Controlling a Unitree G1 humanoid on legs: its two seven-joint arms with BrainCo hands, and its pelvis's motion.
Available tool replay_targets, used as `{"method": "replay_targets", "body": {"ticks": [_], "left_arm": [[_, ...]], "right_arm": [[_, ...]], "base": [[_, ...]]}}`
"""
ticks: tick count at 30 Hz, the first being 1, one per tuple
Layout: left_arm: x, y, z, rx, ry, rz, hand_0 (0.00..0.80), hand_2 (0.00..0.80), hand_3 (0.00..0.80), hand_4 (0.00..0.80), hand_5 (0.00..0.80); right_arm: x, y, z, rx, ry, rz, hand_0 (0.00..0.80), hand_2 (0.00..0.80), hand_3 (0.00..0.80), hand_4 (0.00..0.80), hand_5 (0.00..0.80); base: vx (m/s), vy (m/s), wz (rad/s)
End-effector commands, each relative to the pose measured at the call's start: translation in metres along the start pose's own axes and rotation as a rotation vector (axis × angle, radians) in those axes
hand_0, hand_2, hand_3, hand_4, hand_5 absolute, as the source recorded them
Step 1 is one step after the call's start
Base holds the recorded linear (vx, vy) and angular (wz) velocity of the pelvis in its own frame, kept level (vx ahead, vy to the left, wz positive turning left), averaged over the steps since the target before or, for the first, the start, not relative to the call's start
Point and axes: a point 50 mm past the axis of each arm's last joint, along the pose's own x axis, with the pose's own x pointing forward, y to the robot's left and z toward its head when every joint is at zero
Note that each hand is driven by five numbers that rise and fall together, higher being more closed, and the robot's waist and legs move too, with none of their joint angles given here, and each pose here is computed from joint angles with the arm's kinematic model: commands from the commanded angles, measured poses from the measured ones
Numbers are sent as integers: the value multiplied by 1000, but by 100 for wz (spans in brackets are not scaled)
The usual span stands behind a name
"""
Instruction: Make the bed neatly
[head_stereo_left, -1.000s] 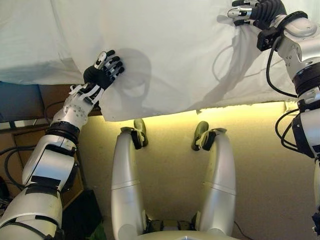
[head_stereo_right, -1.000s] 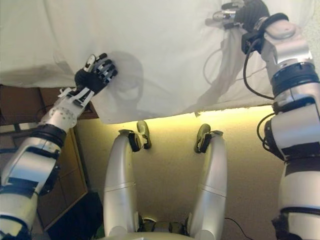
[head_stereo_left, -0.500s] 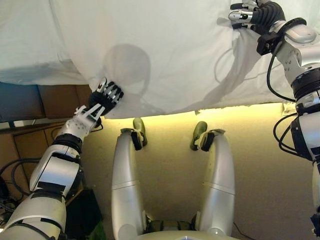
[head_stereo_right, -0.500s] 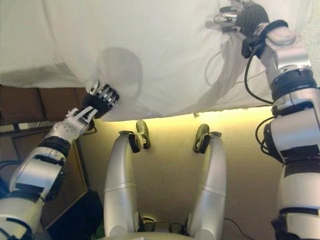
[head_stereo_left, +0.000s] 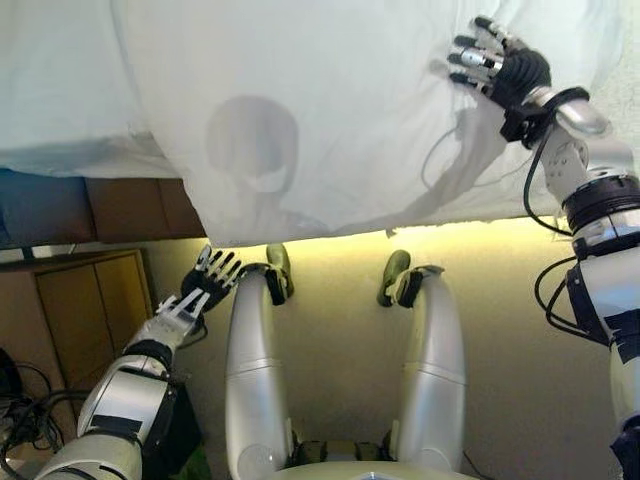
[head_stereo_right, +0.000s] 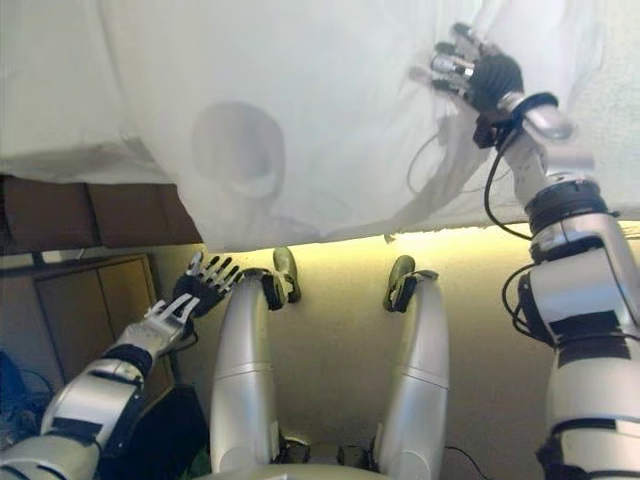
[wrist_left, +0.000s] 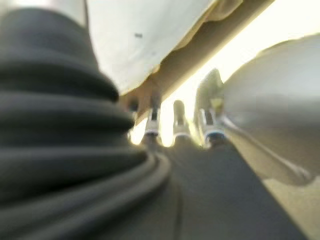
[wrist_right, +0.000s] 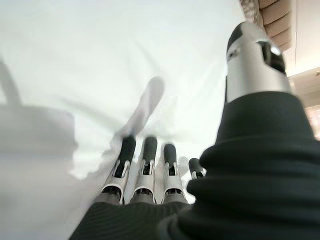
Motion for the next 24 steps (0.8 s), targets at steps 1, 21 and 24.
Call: {"method": "replay_targets", "body": {"ticks": [1, 21, 24], "left_arm": [[7, -27, 17, -74, -197, -215, 0, 0, 0, 0, 0], [19, -115, 33, 17, -355, -715, 0, 0, 0, 0, 0], [18, -117, 35, 22, -371, -730, 0, 0, 0, 0, 0]], "right_arm": [[-14, -5, -61, 75, 248, 19, 0, 0, 0, 0, 0], [-60, -39, -134, 103, 586, -255, 0, 0, 0, 0, 0], [-67, -42, -142, 101, 619, -265, 0, 0, 0, 0, 0]], "base": [[53, -54, 7], [30, -27, 6], [0, 0, 0]]}}
